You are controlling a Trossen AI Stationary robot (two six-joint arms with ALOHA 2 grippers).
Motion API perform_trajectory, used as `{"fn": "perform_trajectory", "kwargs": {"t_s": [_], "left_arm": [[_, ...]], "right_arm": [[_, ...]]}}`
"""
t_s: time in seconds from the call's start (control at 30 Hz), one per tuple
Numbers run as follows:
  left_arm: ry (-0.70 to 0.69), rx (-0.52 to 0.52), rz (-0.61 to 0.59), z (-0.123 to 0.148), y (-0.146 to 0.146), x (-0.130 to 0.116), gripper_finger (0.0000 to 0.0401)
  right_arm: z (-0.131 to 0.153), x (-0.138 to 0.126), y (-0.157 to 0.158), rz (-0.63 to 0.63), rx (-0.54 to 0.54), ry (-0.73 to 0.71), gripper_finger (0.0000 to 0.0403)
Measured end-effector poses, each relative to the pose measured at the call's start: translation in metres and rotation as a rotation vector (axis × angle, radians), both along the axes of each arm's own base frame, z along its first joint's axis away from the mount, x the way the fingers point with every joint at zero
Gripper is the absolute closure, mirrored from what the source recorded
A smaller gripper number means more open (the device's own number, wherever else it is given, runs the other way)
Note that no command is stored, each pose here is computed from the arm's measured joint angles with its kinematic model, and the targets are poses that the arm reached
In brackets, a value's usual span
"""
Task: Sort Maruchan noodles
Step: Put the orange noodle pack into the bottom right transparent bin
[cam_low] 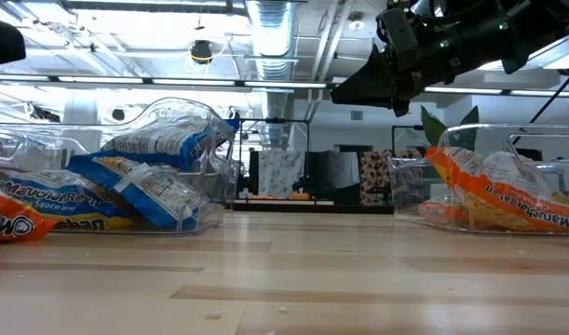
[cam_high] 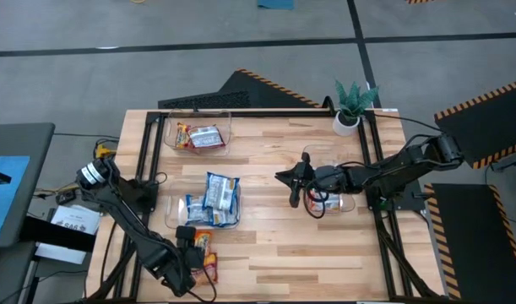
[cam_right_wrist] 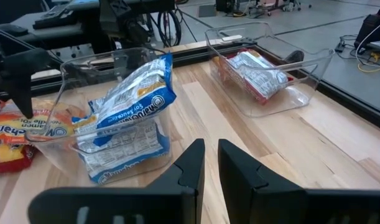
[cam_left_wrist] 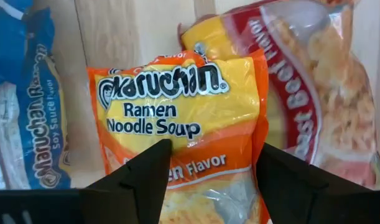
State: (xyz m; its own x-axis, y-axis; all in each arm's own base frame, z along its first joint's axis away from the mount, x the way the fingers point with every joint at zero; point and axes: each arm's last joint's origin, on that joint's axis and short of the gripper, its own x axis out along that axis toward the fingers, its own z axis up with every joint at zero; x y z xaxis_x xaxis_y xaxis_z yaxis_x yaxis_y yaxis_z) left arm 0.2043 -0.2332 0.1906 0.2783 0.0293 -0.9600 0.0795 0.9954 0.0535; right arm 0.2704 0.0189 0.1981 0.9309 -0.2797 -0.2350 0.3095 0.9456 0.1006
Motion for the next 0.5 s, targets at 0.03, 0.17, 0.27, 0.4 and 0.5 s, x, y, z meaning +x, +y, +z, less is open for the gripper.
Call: {"fn": "perform_trajectory", "kwargs": {"t_s": [0.03,0.17,0.27,0.4,0.5], "left_arm": [[-0.001,0.002,-0.001,0.0000,0.0001,0.0000,0.0192],[-0.035,0.036,0.041,0.0001,0.0027,0.0011,0.0199],[-0.040,0.048,0.064,0.0001,0.0043,0.0013,0.0238],[-0.014,0.032,0.083,-0.0003,0.0054,0.0013,0.0349],[-0.013,0.026,0.100,-0.0001,0.0054,0.0012,0.0389]], "right_arm": [[0.0000,0.0000,0.0000,0.000,0.000,0.000,0.0332],[-0.0002,-0.0001,0.0000,-0.001,0.004,0.001,0.0332],[-0.0008,-0.0002,0.0000,-0.001,0.004,0.007,0.0332],[-0.0008,-0.0002,0.0000,-0.001,0.005,0.007,0.0332],[-0.0008,-0.0002,0.0000,-0.002,0.007,0.007,0.0332]]}}
